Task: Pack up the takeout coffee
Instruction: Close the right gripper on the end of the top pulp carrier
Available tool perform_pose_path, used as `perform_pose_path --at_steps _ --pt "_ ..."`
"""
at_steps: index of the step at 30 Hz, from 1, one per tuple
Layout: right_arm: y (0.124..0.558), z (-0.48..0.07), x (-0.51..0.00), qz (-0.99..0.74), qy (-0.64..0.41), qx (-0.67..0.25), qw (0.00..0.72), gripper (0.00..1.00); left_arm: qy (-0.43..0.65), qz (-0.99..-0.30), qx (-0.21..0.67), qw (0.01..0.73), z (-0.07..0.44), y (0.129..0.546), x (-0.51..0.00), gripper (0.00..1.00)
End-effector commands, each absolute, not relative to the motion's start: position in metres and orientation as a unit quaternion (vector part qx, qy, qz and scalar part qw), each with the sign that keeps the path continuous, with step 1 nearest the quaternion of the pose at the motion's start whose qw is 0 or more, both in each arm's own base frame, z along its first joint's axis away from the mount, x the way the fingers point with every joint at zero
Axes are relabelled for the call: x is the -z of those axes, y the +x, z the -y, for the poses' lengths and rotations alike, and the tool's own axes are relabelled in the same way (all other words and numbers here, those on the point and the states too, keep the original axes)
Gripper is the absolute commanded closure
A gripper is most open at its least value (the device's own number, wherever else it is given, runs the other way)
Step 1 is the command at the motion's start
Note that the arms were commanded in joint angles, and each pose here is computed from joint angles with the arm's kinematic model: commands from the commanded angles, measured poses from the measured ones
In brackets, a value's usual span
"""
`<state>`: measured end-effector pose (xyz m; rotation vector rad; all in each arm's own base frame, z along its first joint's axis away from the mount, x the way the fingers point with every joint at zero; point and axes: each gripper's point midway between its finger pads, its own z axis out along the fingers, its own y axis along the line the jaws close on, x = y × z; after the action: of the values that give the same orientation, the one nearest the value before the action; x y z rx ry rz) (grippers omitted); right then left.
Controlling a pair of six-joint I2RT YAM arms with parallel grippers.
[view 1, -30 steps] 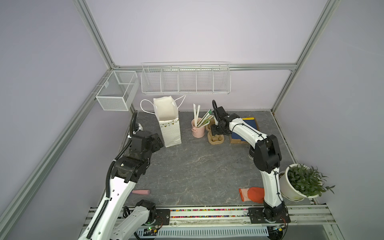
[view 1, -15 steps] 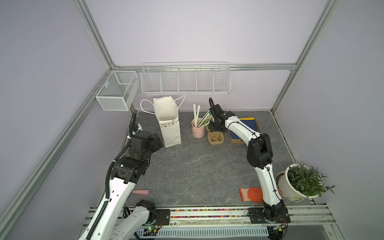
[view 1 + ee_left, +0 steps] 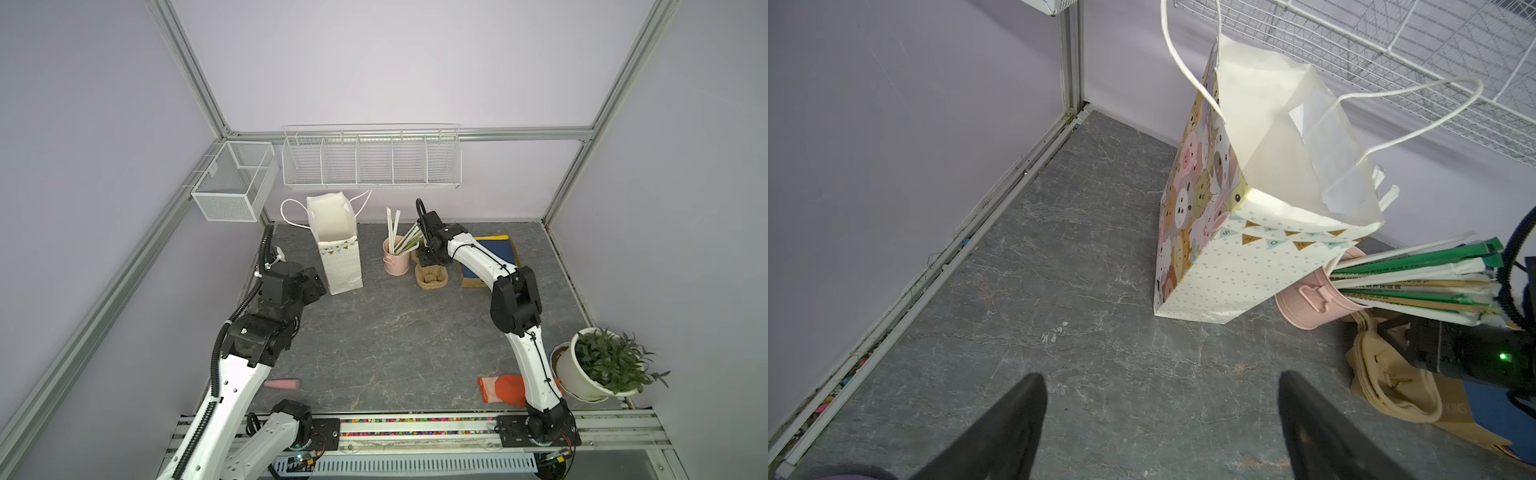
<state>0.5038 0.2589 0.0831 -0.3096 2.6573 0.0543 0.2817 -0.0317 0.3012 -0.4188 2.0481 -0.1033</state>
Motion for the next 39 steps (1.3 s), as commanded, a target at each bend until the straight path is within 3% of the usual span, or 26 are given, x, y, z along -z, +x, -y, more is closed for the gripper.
perform_pose_path --at_steps 1,39 --pt "0.5019 -0.2599 -0.0781 -0.967 -0.122 -0.01 0.222 0.53 -0.171 -0.848 0.034 0.5 0.0292 0.282 -0.2989 0.12" --pt "0.4983 -0.2629 -0.0707 -0.971 -0.114 -0.011 0.208 0.63 -0.17 -0.848 0.031 0.501 0.0279 0.2805 -0.2994 0.12"
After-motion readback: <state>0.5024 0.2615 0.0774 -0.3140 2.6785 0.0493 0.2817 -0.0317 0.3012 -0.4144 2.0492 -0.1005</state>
